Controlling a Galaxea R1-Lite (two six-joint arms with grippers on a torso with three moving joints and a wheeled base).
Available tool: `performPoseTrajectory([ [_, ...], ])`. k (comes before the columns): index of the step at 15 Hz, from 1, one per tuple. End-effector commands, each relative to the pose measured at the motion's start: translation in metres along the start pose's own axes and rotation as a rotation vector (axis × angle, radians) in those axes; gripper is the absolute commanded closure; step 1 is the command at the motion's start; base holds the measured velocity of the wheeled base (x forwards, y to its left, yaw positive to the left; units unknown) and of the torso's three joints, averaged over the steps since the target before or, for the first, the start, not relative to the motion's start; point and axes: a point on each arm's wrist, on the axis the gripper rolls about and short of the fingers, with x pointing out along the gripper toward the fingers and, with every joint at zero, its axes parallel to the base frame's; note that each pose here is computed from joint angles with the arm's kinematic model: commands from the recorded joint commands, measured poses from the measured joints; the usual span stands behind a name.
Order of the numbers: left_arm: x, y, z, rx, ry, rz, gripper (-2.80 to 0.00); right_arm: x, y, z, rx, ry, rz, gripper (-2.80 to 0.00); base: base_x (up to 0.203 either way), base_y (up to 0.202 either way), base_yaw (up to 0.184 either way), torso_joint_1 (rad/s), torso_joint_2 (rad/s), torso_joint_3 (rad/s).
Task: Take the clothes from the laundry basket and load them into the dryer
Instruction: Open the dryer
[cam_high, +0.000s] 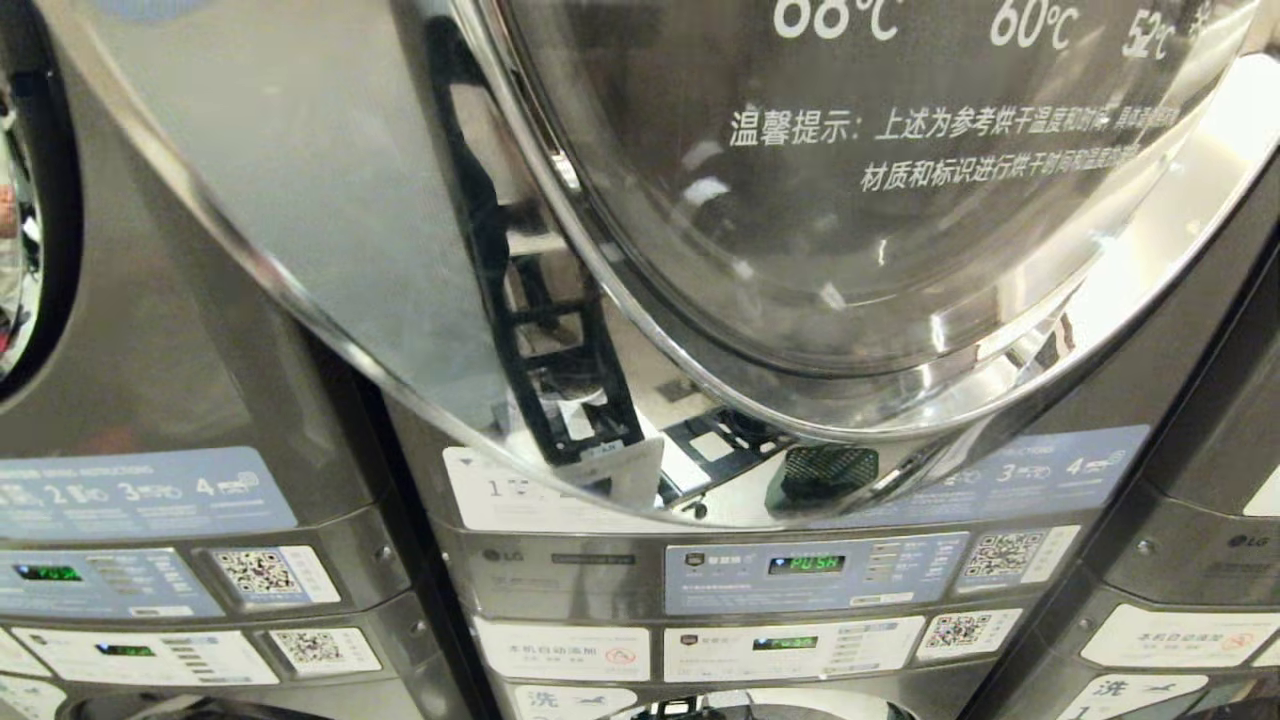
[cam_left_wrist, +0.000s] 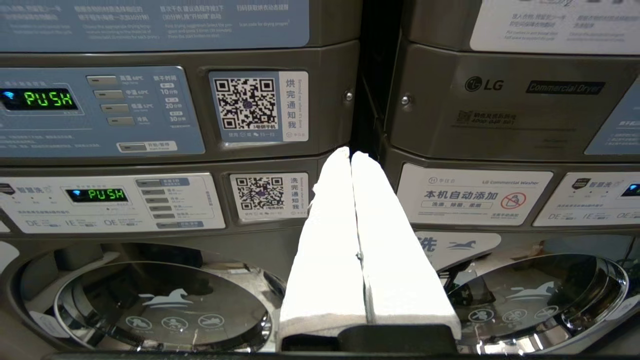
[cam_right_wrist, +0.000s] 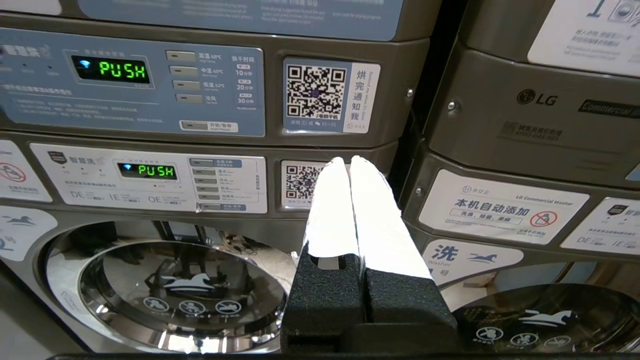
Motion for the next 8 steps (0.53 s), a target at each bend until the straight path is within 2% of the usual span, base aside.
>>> performPoseTrajectory([
  [1, 0.0, 0.0, -0.0001, 0.0, 0.001, 0.0, 0.0, 0.0001, 0.0, 0.0001, 0.004, 0.001, -0.001, 0.0, 0.0, 0.0, 0.0, 0.002, 0.0, 0.192],
  [8, 0.0, 0.0, 0.0, 0.0, 0.0, 0.0, 0.0, 0.0001, -0.0001, 0.0003, 0.018, 0.0, -0.002, 0.0, 0.0, 0.0, 0.0, 0.002, 0.0, 0.197],
])
